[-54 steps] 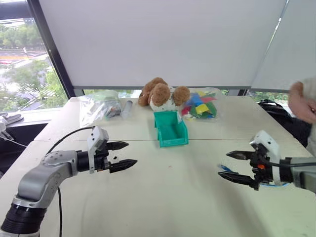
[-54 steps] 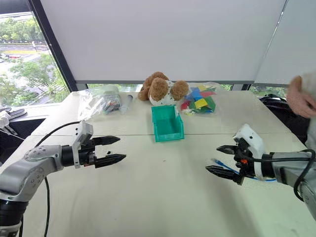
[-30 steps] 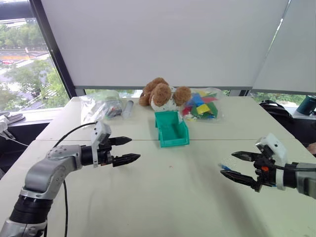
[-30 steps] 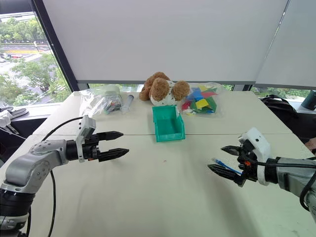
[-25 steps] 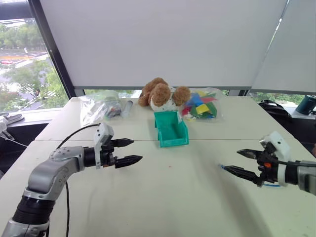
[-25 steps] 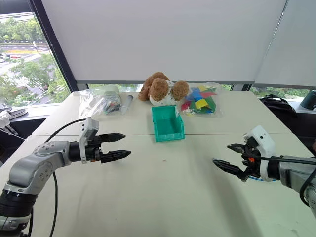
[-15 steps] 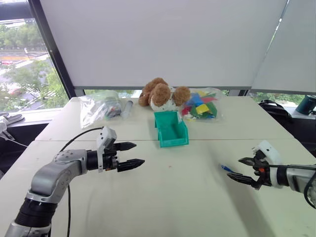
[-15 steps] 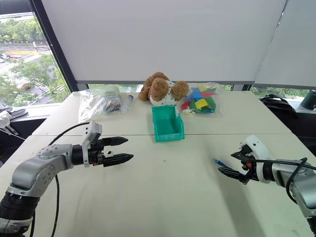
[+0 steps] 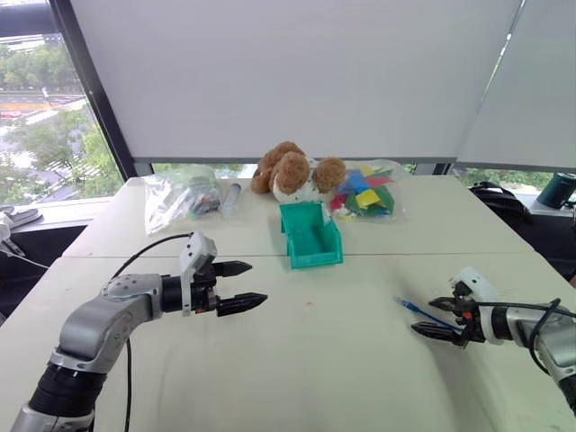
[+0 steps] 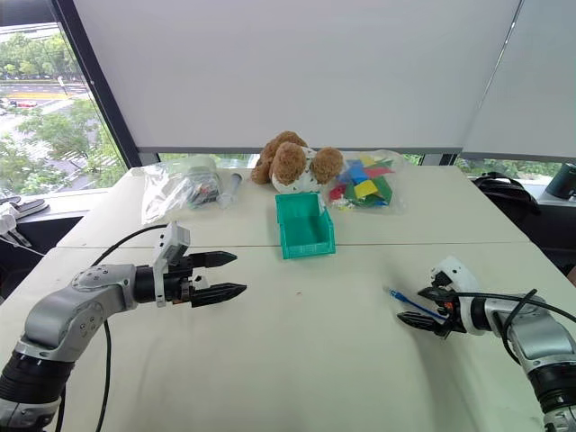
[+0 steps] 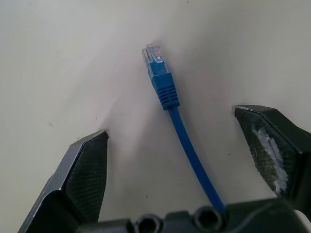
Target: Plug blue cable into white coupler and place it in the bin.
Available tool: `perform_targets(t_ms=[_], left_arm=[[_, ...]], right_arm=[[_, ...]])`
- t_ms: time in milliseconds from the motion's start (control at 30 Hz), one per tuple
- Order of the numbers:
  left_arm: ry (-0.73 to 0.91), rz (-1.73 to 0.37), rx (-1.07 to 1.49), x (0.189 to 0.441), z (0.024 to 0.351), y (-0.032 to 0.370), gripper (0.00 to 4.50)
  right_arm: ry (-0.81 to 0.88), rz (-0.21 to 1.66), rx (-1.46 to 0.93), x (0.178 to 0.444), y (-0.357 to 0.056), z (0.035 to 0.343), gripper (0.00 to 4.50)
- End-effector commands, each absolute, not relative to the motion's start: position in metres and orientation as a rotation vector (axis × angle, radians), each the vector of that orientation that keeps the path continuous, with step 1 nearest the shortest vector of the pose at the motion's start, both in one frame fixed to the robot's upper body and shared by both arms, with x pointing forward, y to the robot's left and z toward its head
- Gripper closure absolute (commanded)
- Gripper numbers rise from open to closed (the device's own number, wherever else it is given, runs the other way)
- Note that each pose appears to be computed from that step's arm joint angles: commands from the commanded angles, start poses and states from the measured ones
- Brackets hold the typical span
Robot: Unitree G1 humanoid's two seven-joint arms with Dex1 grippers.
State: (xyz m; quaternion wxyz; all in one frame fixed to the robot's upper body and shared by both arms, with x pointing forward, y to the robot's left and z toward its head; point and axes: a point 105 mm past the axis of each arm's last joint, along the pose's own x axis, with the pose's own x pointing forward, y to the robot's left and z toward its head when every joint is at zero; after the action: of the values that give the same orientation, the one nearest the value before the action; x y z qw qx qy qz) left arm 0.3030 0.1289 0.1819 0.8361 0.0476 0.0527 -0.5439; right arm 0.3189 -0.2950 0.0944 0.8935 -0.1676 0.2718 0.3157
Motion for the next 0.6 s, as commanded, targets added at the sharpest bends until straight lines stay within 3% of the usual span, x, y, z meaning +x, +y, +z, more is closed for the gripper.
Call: perform_targets(t_ms=[33,233,367,600], left_arm=[[0.065,-1.146,0.126,0.300,0.191,0.130,0.00],[0.055,-1.142,0.125,0.302,0.193,0.129,0.00],[0.056,-1.131,0.127,0.302,0.194,0.133,0.00],[0.061,-1.150,0.135,0.303,0.195,0.132,0.00]], right_arm=[[0.618,0.654,-0.377,0.315,-0.303,0.082,1.36],[0.605,0.708,-0.432,0.318,-0.294,0.084,4.46],[0.505,0.821,-0.410,0.324,-0.260,0.107,4.46],[0.336,1.189,-0.437,0.321,-0.139,0.144,4.46]])
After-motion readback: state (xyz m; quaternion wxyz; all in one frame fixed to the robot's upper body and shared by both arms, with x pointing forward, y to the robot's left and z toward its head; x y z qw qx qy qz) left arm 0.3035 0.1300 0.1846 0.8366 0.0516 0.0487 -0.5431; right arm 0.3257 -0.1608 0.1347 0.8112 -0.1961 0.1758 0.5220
